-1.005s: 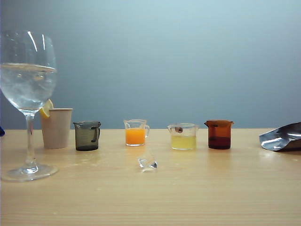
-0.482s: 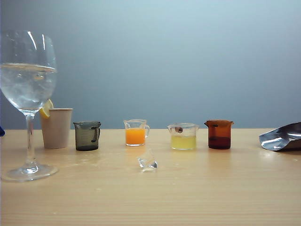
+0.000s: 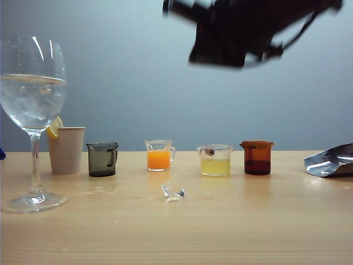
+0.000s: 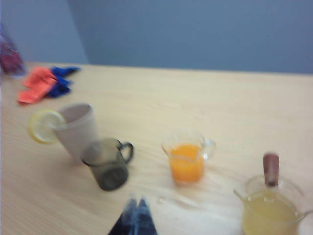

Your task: Pick up the second measuring cup from the left, pour the orange juice inside into the goblet, and finally put the measuring cup back in its original place.

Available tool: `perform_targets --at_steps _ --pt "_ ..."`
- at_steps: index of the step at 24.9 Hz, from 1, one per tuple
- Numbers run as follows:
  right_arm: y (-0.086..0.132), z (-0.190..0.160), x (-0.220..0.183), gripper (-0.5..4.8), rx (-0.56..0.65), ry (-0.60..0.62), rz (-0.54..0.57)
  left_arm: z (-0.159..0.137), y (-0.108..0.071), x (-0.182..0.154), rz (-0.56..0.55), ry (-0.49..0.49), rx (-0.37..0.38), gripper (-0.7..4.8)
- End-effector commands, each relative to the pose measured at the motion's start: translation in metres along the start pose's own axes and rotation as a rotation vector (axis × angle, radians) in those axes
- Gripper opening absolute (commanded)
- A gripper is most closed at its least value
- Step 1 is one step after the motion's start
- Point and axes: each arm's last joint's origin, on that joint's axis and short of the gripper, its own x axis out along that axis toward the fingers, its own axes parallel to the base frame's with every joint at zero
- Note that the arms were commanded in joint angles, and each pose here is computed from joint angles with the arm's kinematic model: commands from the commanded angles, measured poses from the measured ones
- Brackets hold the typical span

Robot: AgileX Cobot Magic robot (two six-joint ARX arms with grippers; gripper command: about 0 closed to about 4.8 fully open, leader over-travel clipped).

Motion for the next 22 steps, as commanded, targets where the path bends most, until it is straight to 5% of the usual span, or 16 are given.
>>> perform_targets --at_steps 1,9,12,15,16,22 --pt "0.002 -0.016 0.017 -0.06 0.013 0.002 0.006 0.001 -0.006 0.002 -0.019 -0.006 0.028 -0.06" --pt "0.005 -0.046 0.059 0.32 -0.01 0.098 0.011 -0.007 -0.018 0.025 -0.102 0.076 0.042 -0.06" --pt "-0.001 -0.06 0.085 1.29 -0.014 0.129 -0.009 -0.012 -0.02 0.034 -0.131 0.111 0.071 -0.06" --pt "-0.009 -0.065 0.102 3.74 -0.011 0.141 -0.006 -0.015 -0.02 0.038 -0.131 0.138 0.08 -0.06" --pt "-0.011 -0.066 0.106 4.21 -0.005 0.141 -0.01 -0.015 -0.02 0.039 -0.131 0.142 0.086 -0.06" --pt "-0.018 -0.071 0.131 4.31 -0.001 0.134 -0.024 -0.019 -0.022 0.042 -0.203 0.166 0.131 -0.06"
